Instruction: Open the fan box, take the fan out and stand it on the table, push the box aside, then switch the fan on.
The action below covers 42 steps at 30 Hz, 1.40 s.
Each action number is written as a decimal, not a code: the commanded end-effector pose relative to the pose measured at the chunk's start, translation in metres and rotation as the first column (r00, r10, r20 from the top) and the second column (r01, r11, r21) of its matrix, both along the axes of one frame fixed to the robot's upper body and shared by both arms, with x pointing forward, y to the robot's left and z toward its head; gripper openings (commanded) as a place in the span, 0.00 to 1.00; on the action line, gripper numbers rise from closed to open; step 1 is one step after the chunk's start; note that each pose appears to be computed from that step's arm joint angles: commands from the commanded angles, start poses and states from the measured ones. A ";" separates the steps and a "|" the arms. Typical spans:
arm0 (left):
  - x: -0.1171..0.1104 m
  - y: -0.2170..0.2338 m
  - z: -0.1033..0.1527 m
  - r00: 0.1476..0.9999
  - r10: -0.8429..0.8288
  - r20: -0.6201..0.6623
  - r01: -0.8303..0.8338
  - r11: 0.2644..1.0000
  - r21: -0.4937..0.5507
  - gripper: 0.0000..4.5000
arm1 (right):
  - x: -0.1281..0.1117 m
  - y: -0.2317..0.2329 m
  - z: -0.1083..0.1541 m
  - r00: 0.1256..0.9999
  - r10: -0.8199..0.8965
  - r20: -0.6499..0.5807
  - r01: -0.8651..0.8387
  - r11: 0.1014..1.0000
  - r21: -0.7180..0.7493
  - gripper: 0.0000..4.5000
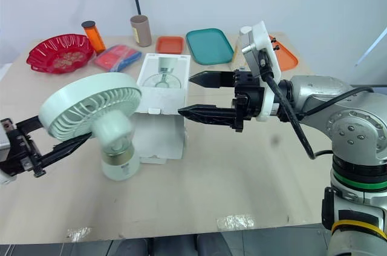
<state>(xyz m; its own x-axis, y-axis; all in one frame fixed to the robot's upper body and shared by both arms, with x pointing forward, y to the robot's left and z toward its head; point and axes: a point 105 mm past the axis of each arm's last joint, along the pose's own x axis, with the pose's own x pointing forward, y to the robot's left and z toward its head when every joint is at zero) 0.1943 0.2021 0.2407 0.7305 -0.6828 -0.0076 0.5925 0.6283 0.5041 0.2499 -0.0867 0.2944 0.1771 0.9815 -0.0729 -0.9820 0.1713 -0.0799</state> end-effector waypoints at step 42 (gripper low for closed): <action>0.077 0.089 0.009 0.808 0.564 0.167 -0.503 0.810 -0.303 0.51 | -0.008 0.017 0.002 0.995 0.038 0.097 -0.034 0.998 -0.045 1.00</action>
<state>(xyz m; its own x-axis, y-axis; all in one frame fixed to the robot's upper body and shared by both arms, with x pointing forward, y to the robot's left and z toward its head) 0.2794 0.2961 0.2290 0.9640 -0.1475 0.2211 0.0643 0.9366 0.3444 0.2484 -0.0719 0.2918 0.1671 0.9806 -0.1028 -0.9794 0.1531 -0.1314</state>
